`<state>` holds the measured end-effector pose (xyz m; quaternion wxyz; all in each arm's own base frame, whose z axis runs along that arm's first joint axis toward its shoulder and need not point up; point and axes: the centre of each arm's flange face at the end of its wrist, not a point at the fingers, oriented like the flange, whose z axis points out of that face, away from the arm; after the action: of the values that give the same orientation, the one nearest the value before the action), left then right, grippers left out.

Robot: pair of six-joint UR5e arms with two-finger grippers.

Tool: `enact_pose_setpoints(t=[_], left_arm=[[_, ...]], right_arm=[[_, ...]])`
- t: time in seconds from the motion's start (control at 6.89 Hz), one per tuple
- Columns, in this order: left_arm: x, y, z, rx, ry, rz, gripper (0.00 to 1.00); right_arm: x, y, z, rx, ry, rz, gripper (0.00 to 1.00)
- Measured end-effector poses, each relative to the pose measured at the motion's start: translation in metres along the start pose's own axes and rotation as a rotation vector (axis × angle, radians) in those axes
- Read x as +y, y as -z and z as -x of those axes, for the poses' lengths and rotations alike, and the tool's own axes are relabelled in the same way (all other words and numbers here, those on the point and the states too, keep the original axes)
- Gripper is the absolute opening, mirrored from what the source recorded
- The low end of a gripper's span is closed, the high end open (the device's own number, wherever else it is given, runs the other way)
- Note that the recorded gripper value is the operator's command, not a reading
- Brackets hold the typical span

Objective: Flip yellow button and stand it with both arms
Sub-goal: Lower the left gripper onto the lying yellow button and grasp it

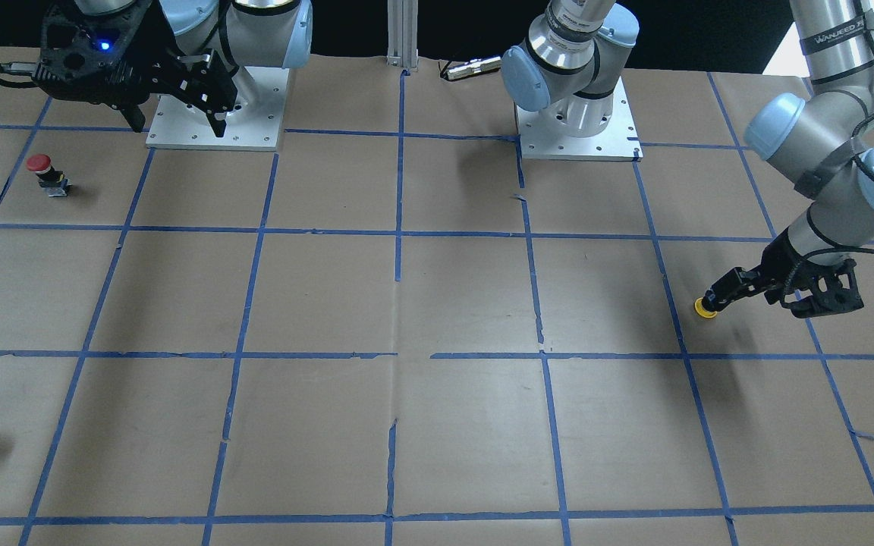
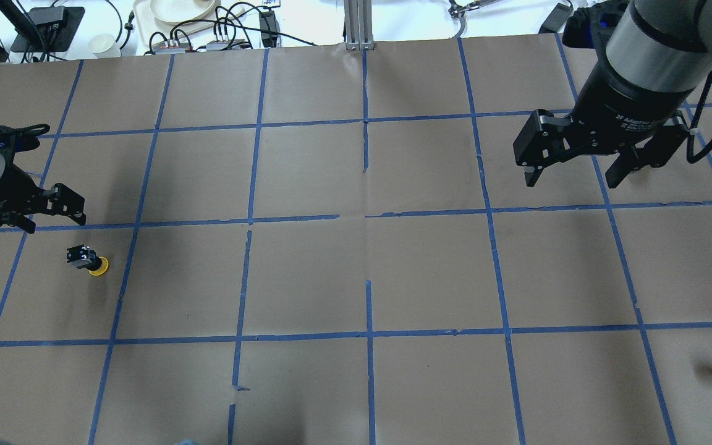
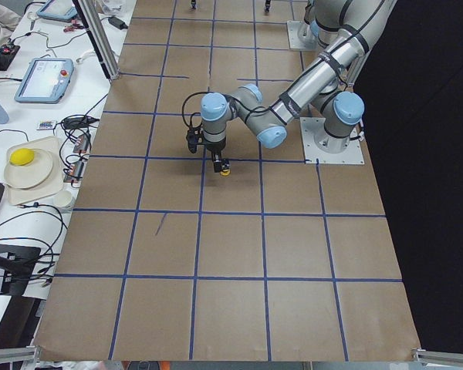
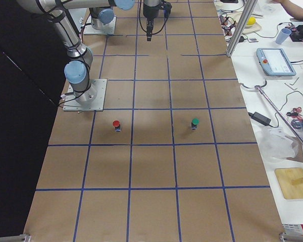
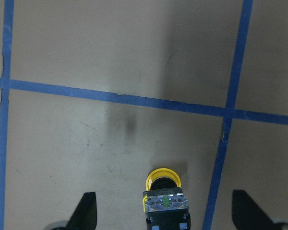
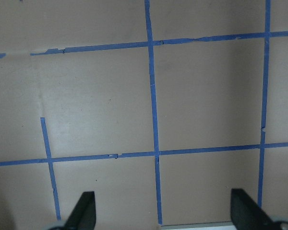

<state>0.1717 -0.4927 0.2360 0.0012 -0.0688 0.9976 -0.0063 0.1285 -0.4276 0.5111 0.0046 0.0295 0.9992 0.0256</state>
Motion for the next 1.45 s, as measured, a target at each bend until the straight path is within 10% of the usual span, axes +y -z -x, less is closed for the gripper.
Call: enact_pose_setpoints(t=[0.73,1.45], left_arm=[[0.018,-0.021,-0.007,0.008,-0.006,0.015,0.86],[0.018,-0.018,-0.007,0.006,-0.004,0.018,0.43]], right_arm=[[0.000,0.000,0.000,0.005,0.002,0.000,1.00],[0.000,0.000,0.000,0.003,0.003,0.001,1.00]])
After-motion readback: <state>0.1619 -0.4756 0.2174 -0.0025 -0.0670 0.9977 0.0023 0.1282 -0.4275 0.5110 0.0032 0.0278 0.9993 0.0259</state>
